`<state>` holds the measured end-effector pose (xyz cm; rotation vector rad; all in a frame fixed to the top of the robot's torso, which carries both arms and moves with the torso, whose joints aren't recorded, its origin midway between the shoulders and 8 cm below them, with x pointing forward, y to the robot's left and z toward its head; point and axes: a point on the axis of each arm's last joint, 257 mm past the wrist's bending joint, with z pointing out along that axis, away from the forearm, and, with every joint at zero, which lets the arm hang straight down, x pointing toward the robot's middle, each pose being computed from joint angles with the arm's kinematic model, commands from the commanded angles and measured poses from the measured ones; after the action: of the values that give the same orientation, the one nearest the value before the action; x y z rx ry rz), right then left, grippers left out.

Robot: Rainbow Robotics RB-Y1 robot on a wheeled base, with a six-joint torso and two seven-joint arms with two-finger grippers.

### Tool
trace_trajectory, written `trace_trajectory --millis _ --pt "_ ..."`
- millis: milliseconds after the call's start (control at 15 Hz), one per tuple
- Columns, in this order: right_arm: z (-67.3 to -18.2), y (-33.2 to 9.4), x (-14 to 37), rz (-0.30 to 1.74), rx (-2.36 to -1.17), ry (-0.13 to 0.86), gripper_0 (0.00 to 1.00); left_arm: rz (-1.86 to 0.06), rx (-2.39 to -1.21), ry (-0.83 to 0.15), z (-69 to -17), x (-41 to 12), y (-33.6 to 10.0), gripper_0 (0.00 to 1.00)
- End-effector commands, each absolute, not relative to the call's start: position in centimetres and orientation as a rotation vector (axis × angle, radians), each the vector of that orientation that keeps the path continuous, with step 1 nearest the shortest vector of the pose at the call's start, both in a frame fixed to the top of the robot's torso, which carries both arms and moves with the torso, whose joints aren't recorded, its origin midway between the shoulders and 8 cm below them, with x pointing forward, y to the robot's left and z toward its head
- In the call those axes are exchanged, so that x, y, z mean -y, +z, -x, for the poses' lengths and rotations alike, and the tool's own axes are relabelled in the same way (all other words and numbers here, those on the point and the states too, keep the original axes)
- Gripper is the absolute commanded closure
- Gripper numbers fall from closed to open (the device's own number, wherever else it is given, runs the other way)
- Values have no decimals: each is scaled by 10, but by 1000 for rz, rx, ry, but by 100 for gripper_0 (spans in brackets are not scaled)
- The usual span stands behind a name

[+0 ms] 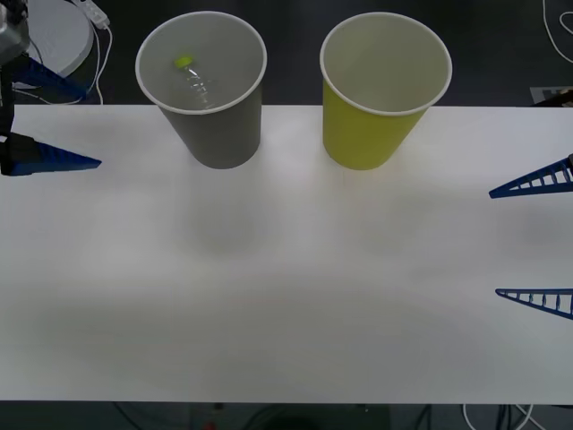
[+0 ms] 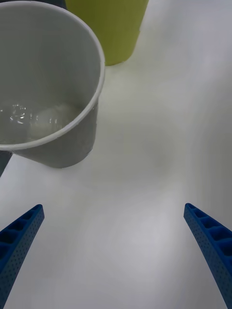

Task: Put the can into the green bin and the plastic bottle into the gray bin

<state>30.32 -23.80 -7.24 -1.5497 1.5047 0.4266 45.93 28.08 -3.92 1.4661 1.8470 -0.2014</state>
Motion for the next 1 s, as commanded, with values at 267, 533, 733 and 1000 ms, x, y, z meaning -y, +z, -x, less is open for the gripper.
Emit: trace_trajectory --millis 267,533,733,1000 --pt "-303 -72 238 1550 -1505 427 0 -1538 -1736 -248 -425 -286 -66 0" --pt "-303 -72 238 1550 -1505 427 0 -1585 -1655 -291 -399 -286 -77 0" --pt "-303 -72 238 1550 -1505 427 0 -1596 -1616 -345 -380 -283 -83 0" --pt "-303 -72 238 1550 -1505 427 0 -1647 -1585 -312 -354 -281 -87 0"
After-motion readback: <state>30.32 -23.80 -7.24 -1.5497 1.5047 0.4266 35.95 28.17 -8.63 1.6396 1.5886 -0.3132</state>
